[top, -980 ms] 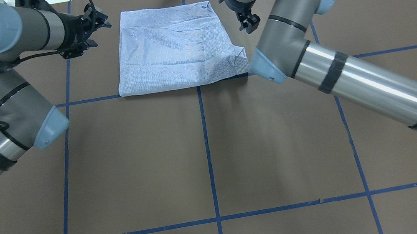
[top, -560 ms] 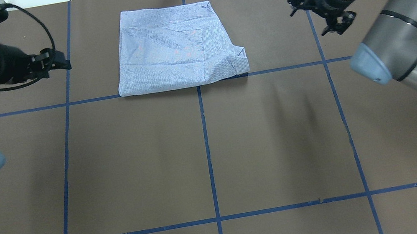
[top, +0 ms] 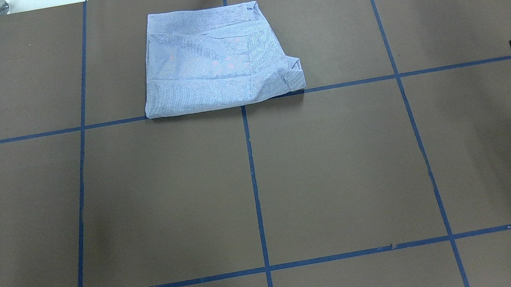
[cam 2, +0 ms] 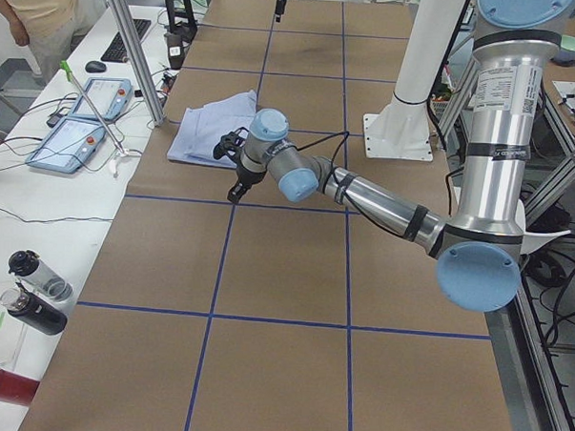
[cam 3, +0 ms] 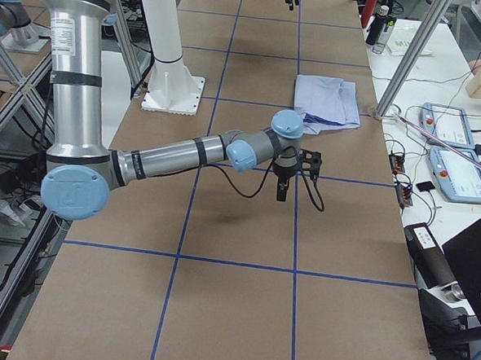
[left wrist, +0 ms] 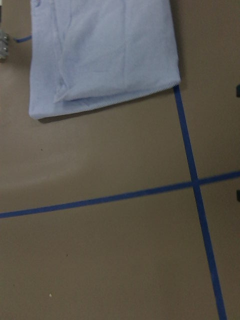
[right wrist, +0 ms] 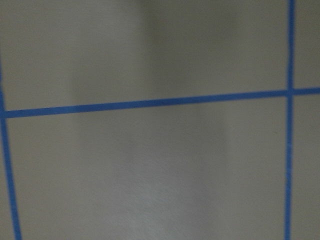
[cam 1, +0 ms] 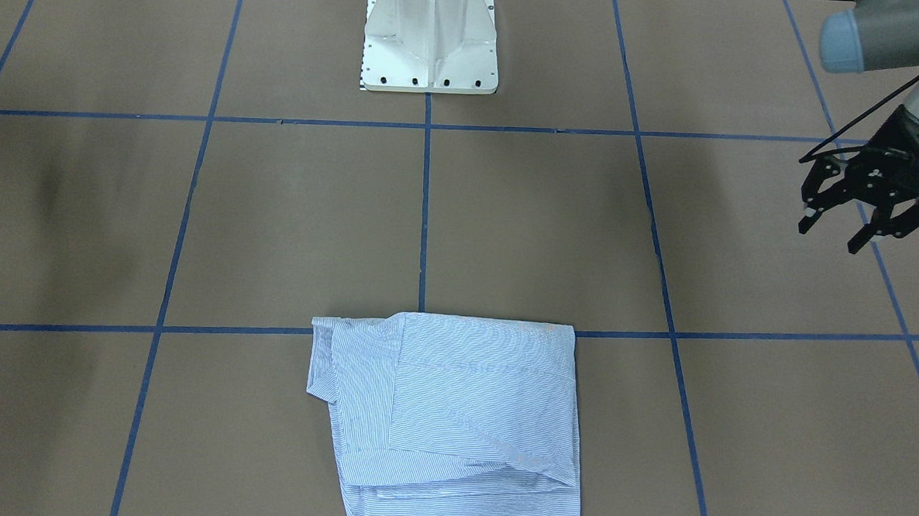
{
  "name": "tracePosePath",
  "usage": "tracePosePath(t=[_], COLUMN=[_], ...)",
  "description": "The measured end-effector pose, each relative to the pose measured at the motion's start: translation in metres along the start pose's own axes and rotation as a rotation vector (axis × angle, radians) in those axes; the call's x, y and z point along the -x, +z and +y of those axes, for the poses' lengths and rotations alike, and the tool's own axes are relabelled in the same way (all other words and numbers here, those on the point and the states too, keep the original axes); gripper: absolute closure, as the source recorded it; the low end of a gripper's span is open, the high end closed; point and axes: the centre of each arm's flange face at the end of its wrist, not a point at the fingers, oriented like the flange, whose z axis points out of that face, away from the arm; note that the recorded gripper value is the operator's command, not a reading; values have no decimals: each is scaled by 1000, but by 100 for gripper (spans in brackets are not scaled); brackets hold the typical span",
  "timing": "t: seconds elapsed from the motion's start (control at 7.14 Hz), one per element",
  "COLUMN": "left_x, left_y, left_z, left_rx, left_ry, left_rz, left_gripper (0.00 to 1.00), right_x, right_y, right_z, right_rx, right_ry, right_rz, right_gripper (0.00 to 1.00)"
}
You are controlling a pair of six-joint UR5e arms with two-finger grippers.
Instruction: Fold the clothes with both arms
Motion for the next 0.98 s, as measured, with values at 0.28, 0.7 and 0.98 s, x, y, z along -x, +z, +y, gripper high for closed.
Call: tracePosePath(t=[0.28,0.7,0.98], left_x=[50,78,91], left_y=[-20,-34,-29], left_z=[31,53,64], left_rx=[47,98,124], left_ry=[66,62,29], left_rz=[-53,-40,-39], left_gripper=[1,1,1], right_x=[-78,-105,-108], right_y=[-5,-17,-18], right_z=[36,49,54], right_rx=[50,72,84], right_ry=[-136,-145,-124], right_rz=[46,54,16], right_gripper=[1,1,1])
